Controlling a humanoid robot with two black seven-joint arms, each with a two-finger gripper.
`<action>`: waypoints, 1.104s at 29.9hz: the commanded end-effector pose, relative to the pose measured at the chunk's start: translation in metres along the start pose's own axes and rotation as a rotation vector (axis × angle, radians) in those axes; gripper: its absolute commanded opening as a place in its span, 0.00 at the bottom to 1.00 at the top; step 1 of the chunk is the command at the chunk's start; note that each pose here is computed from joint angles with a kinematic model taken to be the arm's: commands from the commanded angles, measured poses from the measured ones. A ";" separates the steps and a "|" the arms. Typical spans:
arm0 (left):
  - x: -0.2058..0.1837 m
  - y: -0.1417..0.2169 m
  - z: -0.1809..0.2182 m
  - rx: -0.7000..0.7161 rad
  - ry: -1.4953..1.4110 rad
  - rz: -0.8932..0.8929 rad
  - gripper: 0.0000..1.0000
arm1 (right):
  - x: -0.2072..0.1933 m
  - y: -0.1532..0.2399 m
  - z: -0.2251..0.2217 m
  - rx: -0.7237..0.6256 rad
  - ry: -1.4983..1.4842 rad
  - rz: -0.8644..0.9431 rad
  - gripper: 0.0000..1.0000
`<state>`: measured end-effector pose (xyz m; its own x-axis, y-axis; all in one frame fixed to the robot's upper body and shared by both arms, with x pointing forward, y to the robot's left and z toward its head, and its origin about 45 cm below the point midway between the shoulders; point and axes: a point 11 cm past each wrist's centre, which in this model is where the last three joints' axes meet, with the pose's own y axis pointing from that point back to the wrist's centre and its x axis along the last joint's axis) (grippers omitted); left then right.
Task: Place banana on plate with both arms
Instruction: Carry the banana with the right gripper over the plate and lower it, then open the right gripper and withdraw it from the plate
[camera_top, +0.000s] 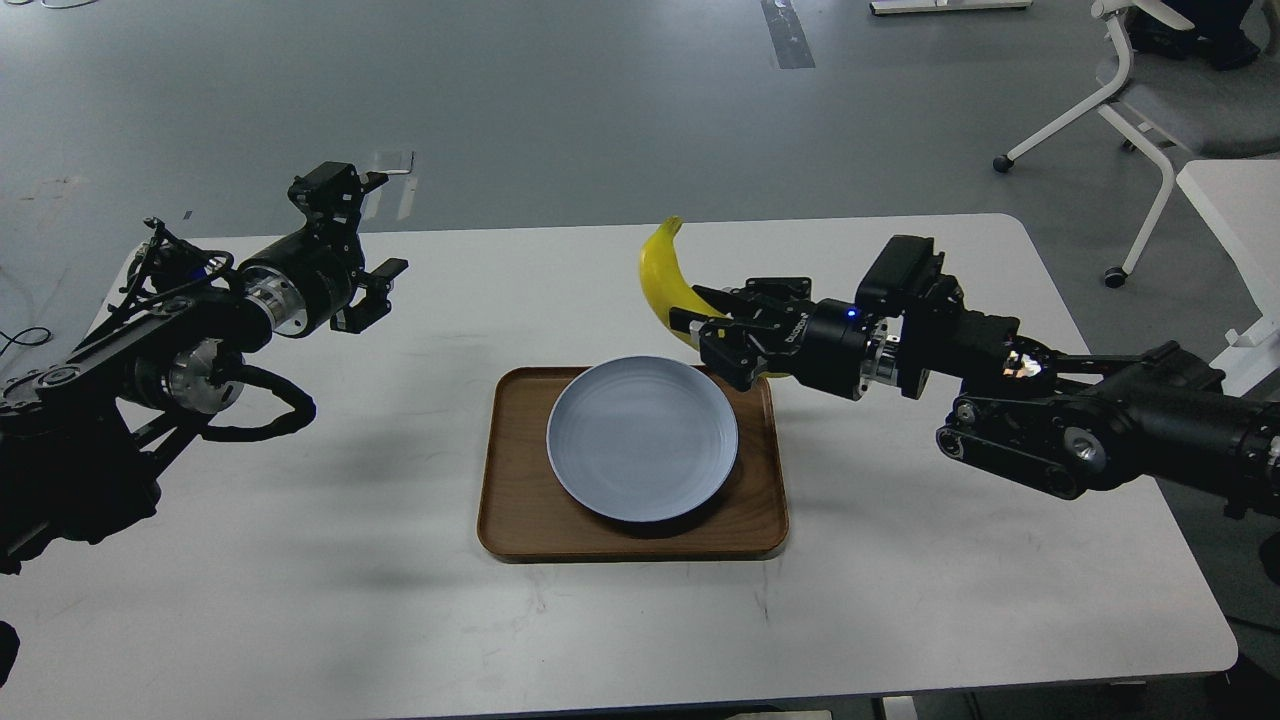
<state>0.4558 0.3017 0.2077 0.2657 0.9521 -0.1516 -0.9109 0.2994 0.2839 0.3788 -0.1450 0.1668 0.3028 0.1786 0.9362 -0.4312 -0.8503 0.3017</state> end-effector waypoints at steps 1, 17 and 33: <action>0.009 0.004 0.003 0.000 -0.009 0.018 0.98 | -0.025 -0.008 -0.010 0.022 0.000 -0.062 0.00; 0.021 0.011 -0.006 0.016 0.004 0.036 0.98 | -0.042 -0.012 -0.010 -0.003 -0.014 -0.077 1.00; 0.009 0.012 0.024 -0.110 0.153 -0.103 0.98 | 0.129 0.053 0.099 -0.376 -1.382 0.790 1.00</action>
<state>0.4545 0.3113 0.2266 0.3171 0.9073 -0.2762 -0.9088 0.3740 0.1852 0.4740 -0.1817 0.2712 0.3695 -0.8032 0.4673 -0.9100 -0.4146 0.0070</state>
